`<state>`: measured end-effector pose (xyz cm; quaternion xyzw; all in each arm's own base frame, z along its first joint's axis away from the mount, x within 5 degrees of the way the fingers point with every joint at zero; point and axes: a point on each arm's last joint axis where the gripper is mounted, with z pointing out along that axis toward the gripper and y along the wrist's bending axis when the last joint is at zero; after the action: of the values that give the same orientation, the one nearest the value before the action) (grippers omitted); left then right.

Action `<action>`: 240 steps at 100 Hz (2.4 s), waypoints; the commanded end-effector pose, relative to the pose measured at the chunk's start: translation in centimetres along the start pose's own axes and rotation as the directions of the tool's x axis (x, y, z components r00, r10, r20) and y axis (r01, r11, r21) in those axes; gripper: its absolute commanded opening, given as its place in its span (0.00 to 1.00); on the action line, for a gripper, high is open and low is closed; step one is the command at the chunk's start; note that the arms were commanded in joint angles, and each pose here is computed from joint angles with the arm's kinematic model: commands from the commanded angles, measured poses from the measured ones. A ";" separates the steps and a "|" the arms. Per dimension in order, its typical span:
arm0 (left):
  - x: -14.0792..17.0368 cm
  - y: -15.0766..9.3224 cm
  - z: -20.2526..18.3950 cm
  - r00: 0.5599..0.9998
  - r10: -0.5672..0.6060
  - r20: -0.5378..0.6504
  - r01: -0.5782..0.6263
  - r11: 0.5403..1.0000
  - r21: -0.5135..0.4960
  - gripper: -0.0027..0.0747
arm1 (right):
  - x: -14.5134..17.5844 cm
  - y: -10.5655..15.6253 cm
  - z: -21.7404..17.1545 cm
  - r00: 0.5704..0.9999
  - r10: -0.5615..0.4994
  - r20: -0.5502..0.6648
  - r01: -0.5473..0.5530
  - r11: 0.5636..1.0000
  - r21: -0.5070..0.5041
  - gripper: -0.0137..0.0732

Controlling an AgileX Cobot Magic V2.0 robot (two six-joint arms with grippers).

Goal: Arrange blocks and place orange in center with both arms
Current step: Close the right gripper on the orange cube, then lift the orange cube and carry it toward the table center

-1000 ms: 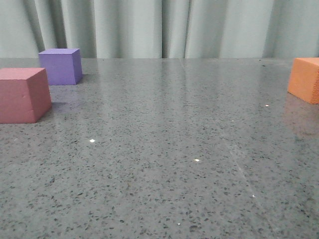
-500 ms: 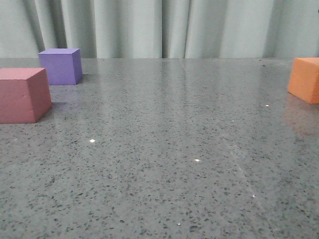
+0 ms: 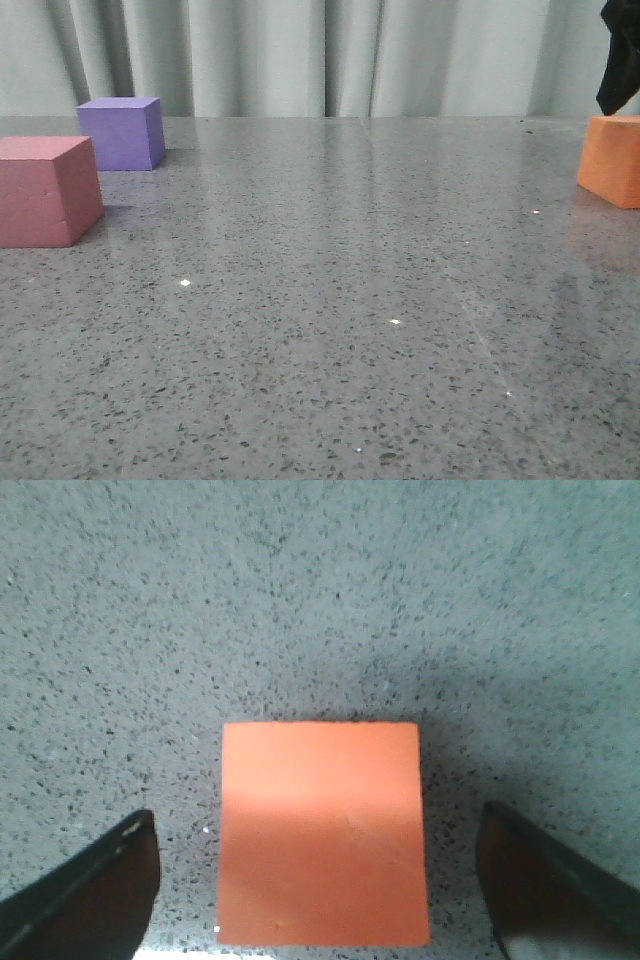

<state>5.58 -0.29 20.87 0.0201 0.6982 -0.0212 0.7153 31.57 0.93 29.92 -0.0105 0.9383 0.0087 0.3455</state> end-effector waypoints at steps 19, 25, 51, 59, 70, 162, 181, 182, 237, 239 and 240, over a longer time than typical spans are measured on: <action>0.9 -0.1 -0.1 0.998 -0.009 0.069 0.008 1.000 0.018 0.01 | -1.1 0.0 0.9 0.999 -0.013 0.040 0.013 1.000 0.001 0.89; 0.9 -0.1 -0.1 0.998 -0.009 0.069 0.008 1.000 0.018 0.01 | -1.1 0.0 1.4 0.999 -0.013 0.034 0.013 1.000 0.001 0.89; 0.9 -0.1 -0.1 0.998 -0.009 0.069 0.008 1.000 0.018 0.01 | -0.7 0.0 2.9 1.000 -0.012 -0.006 0.012 1.000 0.001 0.78; 0.9 -0.1 -0.1 0.998 -0.009 0.069 0.008 1.000 0.018 0.01 | -0.7 0.0 2.9 1.000 -0.012 -0.007 0.012 1.000 0.001 0.62; 0.9 -0.1 -0.1 0.998 -0.009 0.069 0.008 1.000 0.018 0.01 | -1.0 0.1 2.7 1.000 0.005 -0.005 -0.005 1.000 -0.011 0.48; 0.9 -0.1 -0.1 0.998 -0.009 0.069 0.008 1.000 0.018 0.01 | -5.3 16.9 -2.0 0.995 0.087 0.040 -0.073 0.960 -0.271 0.48; 0.9 -0.1 -0.1 0.998 -0.009 0.069 0.008 1.000 0.018 0.01 | -4.8 20.8 -1.3 0.991 0.116 0.066 -0.102 0.978 -0.180 0.48; 0.9 -0.1 -0.1 0.998 -0.009 0.069 0.008 1.000 0.018 0.01 | -4.8 21.1 -1.4 0.991 0.120 0.066 -0.106 0.977 -0.184 0.48; 0.9 -0.1 -0.1 0.998 -0.009 0.069 0.008 1.000 0.018 0.01 | -3.5 25.5 1.9 0.996 0.083 0.016 -0.079 0.982 -0.170 0.48; 0.9 -0.1 -0.1 0.998 -0.009 0.069 0.008 1.000 0.018 0.01 | -3.5 25.5 1.9 0.996 0.083 0.016 -0.079 0.982 -0.170 0.48; 0.9 -0.1 -0.1 0.998 -0.009 0.069 0.008 1.000 0.018 0.01 | -3.4 25.5 2.0 0.996 0.083 0.016 -0.079 0.982 -0.170 0.48</action>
<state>5.58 -0.29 20.87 0.0201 0.6982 -0.0212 0.7153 34.93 26.92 27.31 0.0009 0.9497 0.0782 0.3032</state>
